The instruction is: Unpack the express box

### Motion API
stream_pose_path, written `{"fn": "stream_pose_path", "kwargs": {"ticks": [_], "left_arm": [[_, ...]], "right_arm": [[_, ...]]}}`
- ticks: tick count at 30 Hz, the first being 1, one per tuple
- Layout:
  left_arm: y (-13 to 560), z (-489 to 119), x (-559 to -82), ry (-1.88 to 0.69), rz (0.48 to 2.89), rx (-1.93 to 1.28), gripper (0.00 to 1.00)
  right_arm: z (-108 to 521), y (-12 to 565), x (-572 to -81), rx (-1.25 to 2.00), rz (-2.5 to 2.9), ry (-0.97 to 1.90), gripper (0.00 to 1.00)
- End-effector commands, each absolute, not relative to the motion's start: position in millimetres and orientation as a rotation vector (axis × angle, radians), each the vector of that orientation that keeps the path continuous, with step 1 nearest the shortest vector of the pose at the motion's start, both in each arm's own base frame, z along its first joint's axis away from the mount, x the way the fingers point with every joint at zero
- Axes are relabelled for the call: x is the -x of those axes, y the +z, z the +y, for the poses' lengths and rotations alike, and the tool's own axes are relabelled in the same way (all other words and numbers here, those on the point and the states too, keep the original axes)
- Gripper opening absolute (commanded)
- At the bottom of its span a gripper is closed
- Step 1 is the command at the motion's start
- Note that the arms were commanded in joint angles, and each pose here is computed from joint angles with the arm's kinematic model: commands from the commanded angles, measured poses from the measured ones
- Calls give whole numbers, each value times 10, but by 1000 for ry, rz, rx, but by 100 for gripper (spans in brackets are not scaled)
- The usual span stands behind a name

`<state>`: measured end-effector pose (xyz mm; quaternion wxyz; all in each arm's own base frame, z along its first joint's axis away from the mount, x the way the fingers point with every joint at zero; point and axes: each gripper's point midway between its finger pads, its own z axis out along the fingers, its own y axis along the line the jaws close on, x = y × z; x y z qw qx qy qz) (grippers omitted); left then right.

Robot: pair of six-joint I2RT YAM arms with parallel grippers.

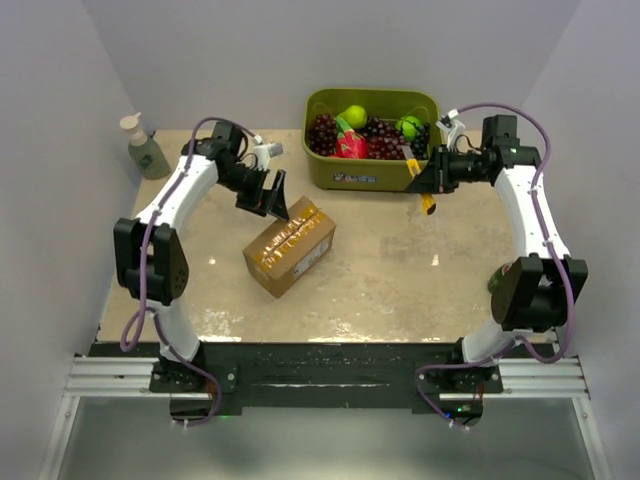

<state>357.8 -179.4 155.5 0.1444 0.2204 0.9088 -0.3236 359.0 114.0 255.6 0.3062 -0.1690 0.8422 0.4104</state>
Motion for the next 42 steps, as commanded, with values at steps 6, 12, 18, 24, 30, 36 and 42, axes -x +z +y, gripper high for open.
{"fn": "stream_pose_path", "kwargs": {"ticks": [6, 12, 18, 24, 30, 36, 42], "left_arm": [[2645, -1664, -3962, -924, 2228, -582, 100], [2030, -434, -4026, -433, 2427, -200, 90], [1128, -402, -3307, -653, 2607, 128, 60], [886, -975, -2979, -900, 2613, 36, 47], [905, -1585, -2559, -1105, 2592, -210, 49], [958, -1889, -2351, -1186, 2542, -381, 52], [1109, -1879, -2179, -1150, 2587, -512, 56]], "right_arm": [[1549, 2471, -3582, 526, 2298, 962, 0], [2093, 2046, -3458, 471, 2346, 913, 0], [2542, 1773, -3387, 450, 2344, 906, 0], [2773, 1527, -3401, 422, 2369, 890, 0], [3245, 1524, -3574, 486, 2293, 945, 0], [3513, 1562, -3805, 533, 2243, 955, 0], [3489, 1894, -3937, 603, 2151, 882, 0]]}}
